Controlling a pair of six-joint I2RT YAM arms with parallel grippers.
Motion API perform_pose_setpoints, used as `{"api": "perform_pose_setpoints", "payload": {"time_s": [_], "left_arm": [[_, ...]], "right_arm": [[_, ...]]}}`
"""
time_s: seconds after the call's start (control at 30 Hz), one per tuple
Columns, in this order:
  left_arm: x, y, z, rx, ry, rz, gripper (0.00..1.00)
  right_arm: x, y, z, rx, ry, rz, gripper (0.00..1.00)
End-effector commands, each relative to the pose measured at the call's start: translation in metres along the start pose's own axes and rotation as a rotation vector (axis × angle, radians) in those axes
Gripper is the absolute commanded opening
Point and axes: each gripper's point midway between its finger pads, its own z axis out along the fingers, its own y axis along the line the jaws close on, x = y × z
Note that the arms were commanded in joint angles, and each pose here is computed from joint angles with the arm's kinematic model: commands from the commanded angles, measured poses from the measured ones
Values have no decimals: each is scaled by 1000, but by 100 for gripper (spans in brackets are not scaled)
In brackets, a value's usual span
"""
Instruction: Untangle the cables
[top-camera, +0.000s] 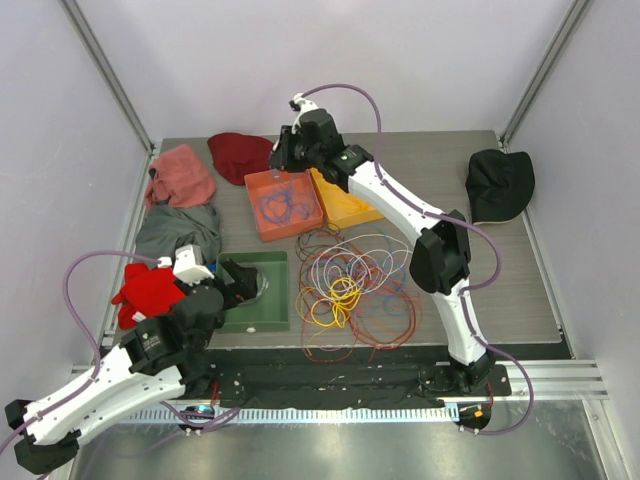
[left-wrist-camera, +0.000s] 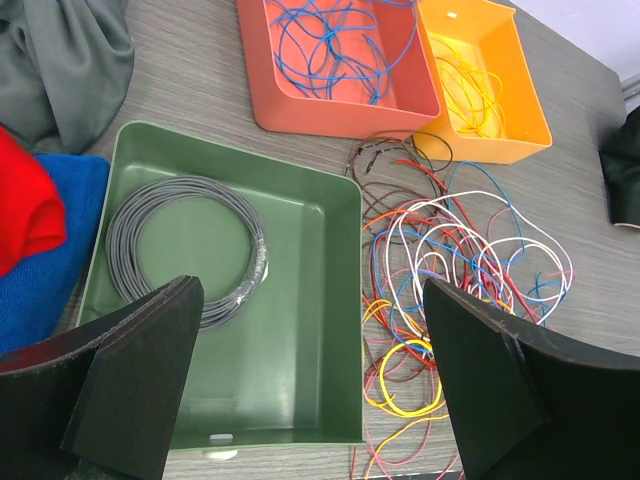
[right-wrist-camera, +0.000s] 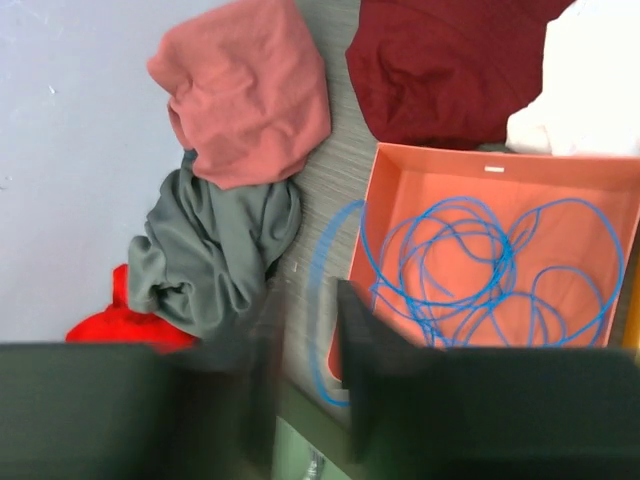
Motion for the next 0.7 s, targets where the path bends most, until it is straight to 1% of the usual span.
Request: {"api": "perform_pose_setpoints", "payload": {"time_s": [0.0,0.03,0.1,0.13,0.17,0.23,0.27,0.33,0.37,0.43,0.47,0.5,0.53,0.57,0.6,0.63,0.67], "left_arm": [[-10,-3,1,-7,-37,-6,97],[-8,-3,2,-9,-32,-2,97],[-6,-6,3,-1,-24,-3,97],[-7,-8,4,4,-24,-4,97],[-4,-10,5,4,-15,3,97],[-5,-15,6,17,-13,0,97],[-2,-16,7,17,-5,9,97],[-4,-21,8,29,-4,3,97],[-1,-23,9,32,6,8,97],[1,-27,11,45,9,0,97],[3,-28,12,50,15,0,97],[8,-31,13,59,32,5,97],[10,-36,15,71,35,-2,97],[12,-38,17,77,40,-3,97],[19,-41,19,80,65,10,97],[20,-48,21,99,68,0,96],[23,-51,23,103,76,3,97]], "right_arm": [[3,3,-5,19,10,-25,48],[4,-3,-9,63,14,-36,58],[6,-3,-16,103,12,-88,66],[-2,-2,-27,131,-10,-106,75],[-3,-9,-33,175,-23,-119,77],[-9,-14,-46,219,-43,-123,78],[-17,-20,-65,268,-77,-127,78],[-23,-28,-88,325,-118,-128,79],[-15,-43,-110,387,-129,-129,79],[-9,-56,-133,428,-162,-124,79],[25,-81,-139,483,-105,-130,79],[15,-80,-167,498,-161,-111,78],[22,-88,-176,515,-164,-106,77],[53,-109,-186,564,-115,-115,76],[49,-111,-206,575,-158,-96,74],[58,-119,-216,593,-157,-90,72],[85,-136,-223,627,-111,-93,71]]}}
